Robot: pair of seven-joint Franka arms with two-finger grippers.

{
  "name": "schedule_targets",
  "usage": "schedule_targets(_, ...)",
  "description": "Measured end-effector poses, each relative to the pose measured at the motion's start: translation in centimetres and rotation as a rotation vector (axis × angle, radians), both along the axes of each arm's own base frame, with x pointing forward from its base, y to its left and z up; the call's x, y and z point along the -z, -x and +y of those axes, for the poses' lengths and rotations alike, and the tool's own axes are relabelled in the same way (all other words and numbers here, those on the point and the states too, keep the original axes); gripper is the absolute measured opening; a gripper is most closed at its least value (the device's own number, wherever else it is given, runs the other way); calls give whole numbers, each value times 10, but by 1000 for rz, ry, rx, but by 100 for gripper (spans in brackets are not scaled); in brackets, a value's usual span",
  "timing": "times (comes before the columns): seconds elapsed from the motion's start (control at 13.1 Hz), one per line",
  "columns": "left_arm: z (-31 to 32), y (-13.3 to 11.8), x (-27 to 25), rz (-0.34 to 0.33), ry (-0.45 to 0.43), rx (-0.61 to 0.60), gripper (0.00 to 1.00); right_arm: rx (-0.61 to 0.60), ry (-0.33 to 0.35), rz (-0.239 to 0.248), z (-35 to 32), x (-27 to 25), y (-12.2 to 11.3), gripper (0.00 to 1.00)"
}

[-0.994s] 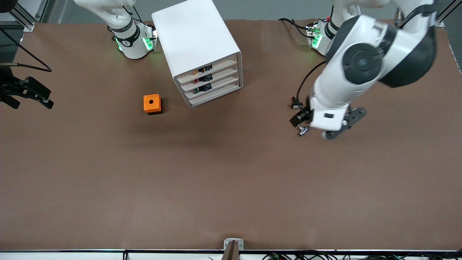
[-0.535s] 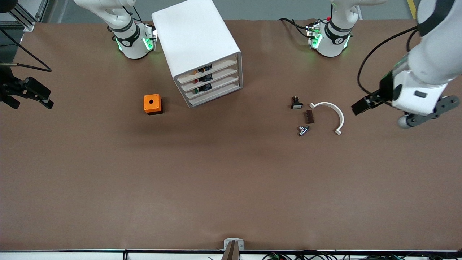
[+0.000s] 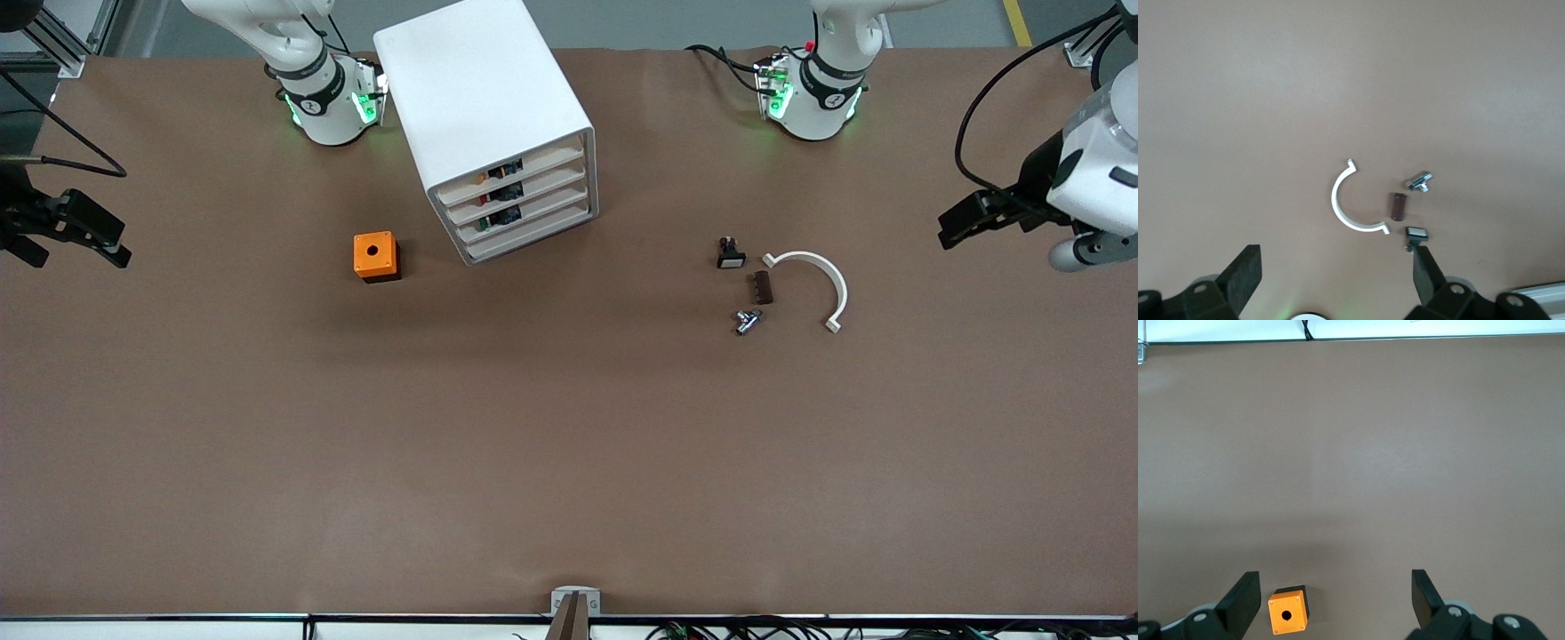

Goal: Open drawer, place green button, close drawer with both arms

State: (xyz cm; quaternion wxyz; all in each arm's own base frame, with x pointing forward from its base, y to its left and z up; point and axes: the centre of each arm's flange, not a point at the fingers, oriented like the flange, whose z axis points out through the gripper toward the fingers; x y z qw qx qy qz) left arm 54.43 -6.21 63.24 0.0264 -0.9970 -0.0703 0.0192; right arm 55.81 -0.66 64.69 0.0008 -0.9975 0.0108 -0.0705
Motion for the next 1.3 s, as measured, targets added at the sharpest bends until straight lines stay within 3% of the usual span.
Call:
schedule_targets(0.76, 12, 35, -3, 11, -11, 91, 100, 1, 0, 0, 0, 0, 0, 100)
schedule_targets(1.3, 9, 37, -5, 10, 1, 140, 100, 1, 0, 0, 0, 0, 0, 100)
